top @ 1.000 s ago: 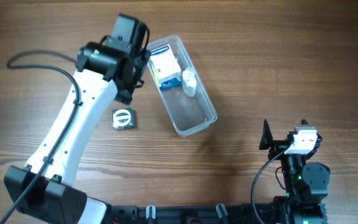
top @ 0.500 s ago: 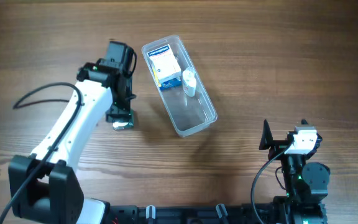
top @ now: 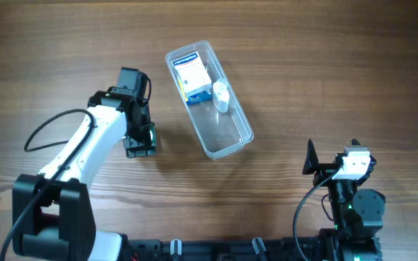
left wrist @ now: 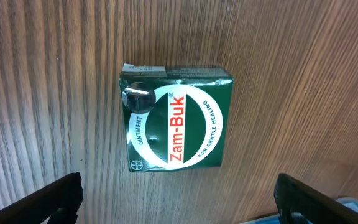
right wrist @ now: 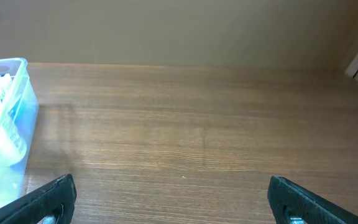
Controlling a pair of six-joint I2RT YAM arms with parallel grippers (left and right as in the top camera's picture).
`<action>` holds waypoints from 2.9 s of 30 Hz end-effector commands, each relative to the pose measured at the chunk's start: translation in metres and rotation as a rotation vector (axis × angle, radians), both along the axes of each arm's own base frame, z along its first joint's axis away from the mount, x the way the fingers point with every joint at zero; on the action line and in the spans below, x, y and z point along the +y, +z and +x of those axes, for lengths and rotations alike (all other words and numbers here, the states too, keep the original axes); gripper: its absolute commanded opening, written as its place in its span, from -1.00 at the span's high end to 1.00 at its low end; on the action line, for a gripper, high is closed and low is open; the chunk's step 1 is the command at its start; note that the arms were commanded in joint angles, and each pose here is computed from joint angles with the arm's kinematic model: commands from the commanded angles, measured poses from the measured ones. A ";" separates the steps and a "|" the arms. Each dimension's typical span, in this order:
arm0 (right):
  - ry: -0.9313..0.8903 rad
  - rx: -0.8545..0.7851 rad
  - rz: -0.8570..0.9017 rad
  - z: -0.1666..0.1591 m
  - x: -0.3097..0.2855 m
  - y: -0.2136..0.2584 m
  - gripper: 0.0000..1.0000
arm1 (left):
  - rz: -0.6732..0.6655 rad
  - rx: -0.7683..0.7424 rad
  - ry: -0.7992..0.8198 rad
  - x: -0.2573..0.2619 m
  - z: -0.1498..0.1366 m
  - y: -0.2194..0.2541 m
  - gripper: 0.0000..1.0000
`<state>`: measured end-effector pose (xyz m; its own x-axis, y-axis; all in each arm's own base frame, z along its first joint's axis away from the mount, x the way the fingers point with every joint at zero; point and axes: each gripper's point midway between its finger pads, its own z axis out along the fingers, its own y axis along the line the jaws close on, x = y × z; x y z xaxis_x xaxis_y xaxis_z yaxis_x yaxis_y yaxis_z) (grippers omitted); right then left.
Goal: Pack container
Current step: 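Lower the left gripper and grasp the Zam-Buk box, then carry the Zam-Buk box right over the container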
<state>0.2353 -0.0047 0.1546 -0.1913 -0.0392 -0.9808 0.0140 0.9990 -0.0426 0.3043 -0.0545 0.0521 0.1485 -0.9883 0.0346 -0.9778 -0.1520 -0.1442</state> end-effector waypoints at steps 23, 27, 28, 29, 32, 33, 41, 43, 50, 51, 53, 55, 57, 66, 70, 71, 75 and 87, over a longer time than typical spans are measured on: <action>-0.028 -0.011 0.012 0.000 -0.005 0.001 -1.00 | -0.111 0.142 0.009 0.010 0.000 -0.056 -0.99; -0.028 -0.011 0.012 0.000 -0.005 0.001 -0.99 | -0.131 0.137 -0.012 0.006 0.005 -0.064 -0.98; -0.028 -0.011 0.012 0.000 -0.005 0.001 -1.00 | -0.131 0.136 -0.012 0.006 0.005 -0.065 -0.97; -0.028 -0.011 0.012 0.000 -0.005 0.001 -1.00 | -0.131 0.136 -0.012 0.006 0.005 -0.065 -0.96; -0.028 -0.011 0.012 0.000 -0.005 0.001 -1.00 | -0.130 0.137 -0.012 0.007 0.005 -0.065 -0.83; -0.028 -0.011 0.012 0.000 -0.005 0.001 -0.99 | -0.129 0.137 -0.012 0.007 0.005 -0.065 -0.73; -0.028 -0.011 0.012 0.000 -0.005 0.001 -0.99 | -0.130 0.135 -0.012 0.007 0.005 -0.065 -0.34; -0.028 -0.011 0.012 0.000 -0.005 0.001 -1.00 | -0.130 0.132 -0.012 0.007 0.006 -0.064 -0.15; -0.028 -0.011 0.012 0.000 -0.005 0.001 -0.99 | -0.128 0.098 -0.014 0.007 0.010 -0.054 -0.02; -0.028 -0.011 0.012 0.000 -0.005 0.001 -0.99 | -0.125 0.090 -0.014 0.007 0.011 -0.052 -0.01; -0.028 -0.011 0.012 0.000 -0.005 0.001 -1.00 | -0.123 0.064 -0.015 0.008 0.014 -0.045 0.01; -0.028 -0.011 0.012 0.000 -0.005 0.001 -1.00 | -0.124 0.040 -0.017 0.008 0.017 -0.038 0.02; -0.028 -0.011 0.011 0.000 -0.005 0.001 -0.99 | -0.119 0.008 -0.018 0.009 0.020 -0.029 0.03; -0.028 -0.011 0.012 0.000 -0.005 0.001 -1.00 | -0.082 -0.172 -0.085 -0.008 0.042 0.025 0.01; -0.028 -0.011 0.012 0.000 -0.005 0.001 -0.99 | -0.070 -0.262 -0.223 -0.039 0.062 0.058 0.01; -0.028 -0.011 0.012 0.000 -0.005 0.001 -0.99 | -0.062 -0.281 -0.266 -0.048 0.065 0.069 0.01; -0.028 -0.011 0.012 0.000 -0.005 0.001 -0.99 | -0.039 -0.324 -0.403 -0.075 0.068 0.107 0.01; -0.028 -0.011 0.012 0.000 -0.005 0.001 -0.99 | -0.094 -0.281 -0.368 -0.142 0.059 0.104 0.10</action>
<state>0.2353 -0.0047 0.1546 -0.1913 -0.0392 -0.9808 0.0140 0.9990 -0.0426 0.3633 -0.1835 0.1677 -0.3279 -0.9404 0.0907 -0.8577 0.2561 -0.4458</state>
